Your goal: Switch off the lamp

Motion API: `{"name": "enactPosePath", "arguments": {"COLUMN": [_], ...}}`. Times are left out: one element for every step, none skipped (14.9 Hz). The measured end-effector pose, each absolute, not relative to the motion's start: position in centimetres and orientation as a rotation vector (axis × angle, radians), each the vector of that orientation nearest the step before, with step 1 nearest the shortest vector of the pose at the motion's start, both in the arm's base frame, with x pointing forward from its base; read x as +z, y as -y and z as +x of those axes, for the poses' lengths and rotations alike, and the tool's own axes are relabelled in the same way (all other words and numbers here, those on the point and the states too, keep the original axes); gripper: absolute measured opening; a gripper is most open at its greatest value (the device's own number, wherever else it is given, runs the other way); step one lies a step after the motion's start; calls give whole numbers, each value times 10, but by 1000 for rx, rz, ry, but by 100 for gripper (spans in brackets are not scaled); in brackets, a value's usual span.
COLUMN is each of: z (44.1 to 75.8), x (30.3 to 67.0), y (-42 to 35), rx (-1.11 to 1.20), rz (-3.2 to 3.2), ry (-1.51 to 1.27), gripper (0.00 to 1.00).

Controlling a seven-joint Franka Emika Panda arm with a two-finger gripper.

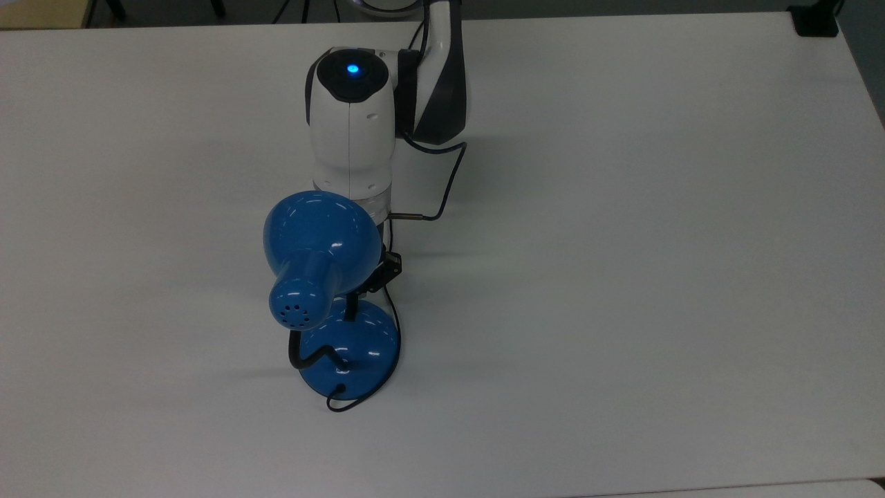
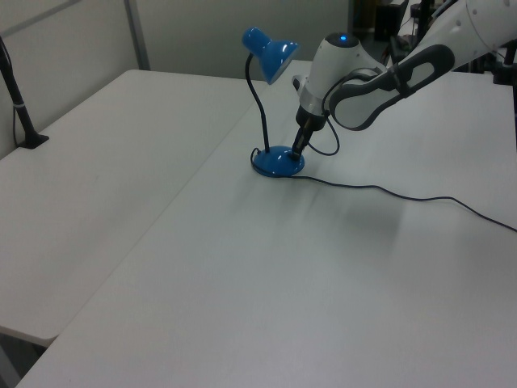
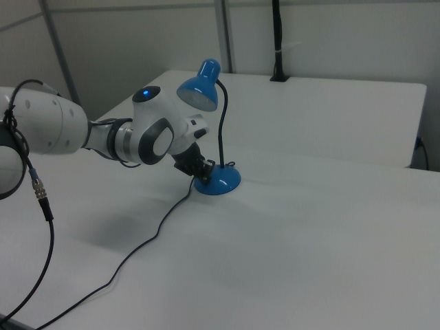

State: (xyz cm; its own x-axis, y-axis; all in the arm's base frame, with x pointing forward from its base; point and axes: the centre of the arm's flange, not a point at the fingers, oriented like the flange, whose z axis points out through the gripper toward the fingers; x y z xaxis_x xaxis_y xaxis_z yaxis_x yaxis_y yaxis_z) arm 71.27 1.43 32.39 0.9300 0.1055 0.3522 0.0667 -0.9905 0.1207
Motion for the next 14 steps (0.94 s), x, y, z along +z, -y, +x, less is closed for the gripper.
{"name": "enactPosePath", "arguments": {"z": [712,709,704,696,685,674,656,637,619,597,584,569,562,555], "x": [324,321,320,328,353,378,418,453,480,508,525,545,556,566], "y": [-15,-19,-22,-24,-22,-18,-12,-5,1,6,7,9,10,15], "rx": [551,518,452,335,229,162,77,13,-53,-117,-145,-164,-171,-179], "rz": [2981,2990,3004,3029,3053,3070,3093,3113,3130,3146,3155,3166,3171,3176], "ry": [-137,-142,-144,-132,-116,-102,-81,-64,-51,-45,-46,-49,-48,-39], "gripper": [1,1,1,4,4,6,18,22,25,37,47,62,73,86]}}
